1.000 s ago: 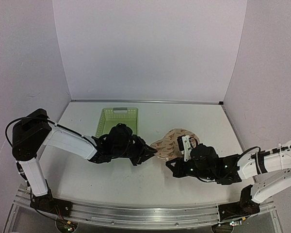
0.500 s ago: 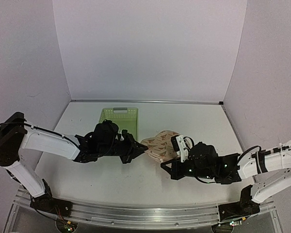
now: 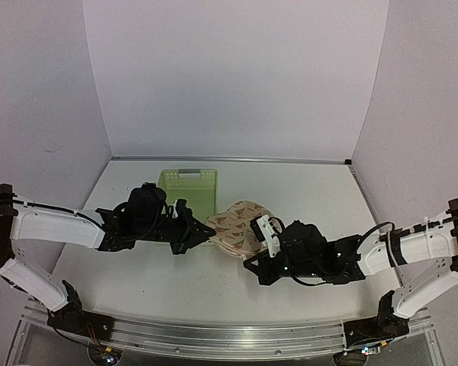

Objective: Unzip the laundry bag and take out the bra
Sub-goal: Unzip the zipper of the laundry bag.

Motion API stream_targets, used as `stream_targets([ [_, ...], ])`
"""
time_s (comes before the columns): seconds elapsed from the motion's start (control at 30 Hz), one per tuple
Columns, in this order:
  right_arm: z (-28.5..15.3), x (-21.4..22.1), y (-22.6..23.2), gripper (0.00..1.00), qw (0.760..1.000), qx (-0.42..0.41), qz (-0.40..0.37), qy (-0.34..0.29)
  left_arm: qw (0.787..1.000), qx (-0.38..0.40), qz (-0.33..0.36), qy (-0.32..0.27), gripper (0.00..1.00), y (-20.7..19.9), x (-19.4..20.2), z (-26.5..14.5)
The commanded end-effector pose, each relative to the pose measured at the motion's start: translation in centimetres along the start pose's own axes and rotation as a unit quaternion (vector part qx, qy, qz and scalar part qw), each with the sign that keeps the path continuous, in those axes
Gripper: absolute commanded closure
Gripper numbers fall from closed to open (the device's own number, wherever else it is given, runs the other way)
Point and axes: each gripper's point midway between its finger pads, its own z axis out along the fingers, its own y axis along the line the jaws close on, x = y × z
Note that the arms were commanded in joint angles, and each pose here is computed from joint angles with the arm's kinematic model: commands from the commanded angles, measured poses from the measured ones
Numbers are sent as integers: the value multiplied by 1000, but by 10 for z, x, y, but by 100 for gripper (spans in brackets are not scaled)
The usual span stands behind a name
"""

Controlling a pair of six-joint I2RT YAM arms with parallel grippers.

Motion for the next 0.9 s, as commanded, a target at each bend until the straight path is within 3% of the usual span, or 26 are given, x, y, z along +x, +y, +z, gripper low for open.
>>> stream_targets([
  [0.0, 6, -3, 4, 100, 999, 5, -42, 15, 998, 40, 34, 21, 100, -18, 5, -29],
  [0.4, 30, -15, 9, 100, 995, -15, -89, 41, 996, 15, 87, 20, 100, -12, -5, -71],
  [0.87, 58, -32, -44, 100, 995, 8, -82, 60, 990, -6, 132, 44, 100, -21, -5, -88],
])
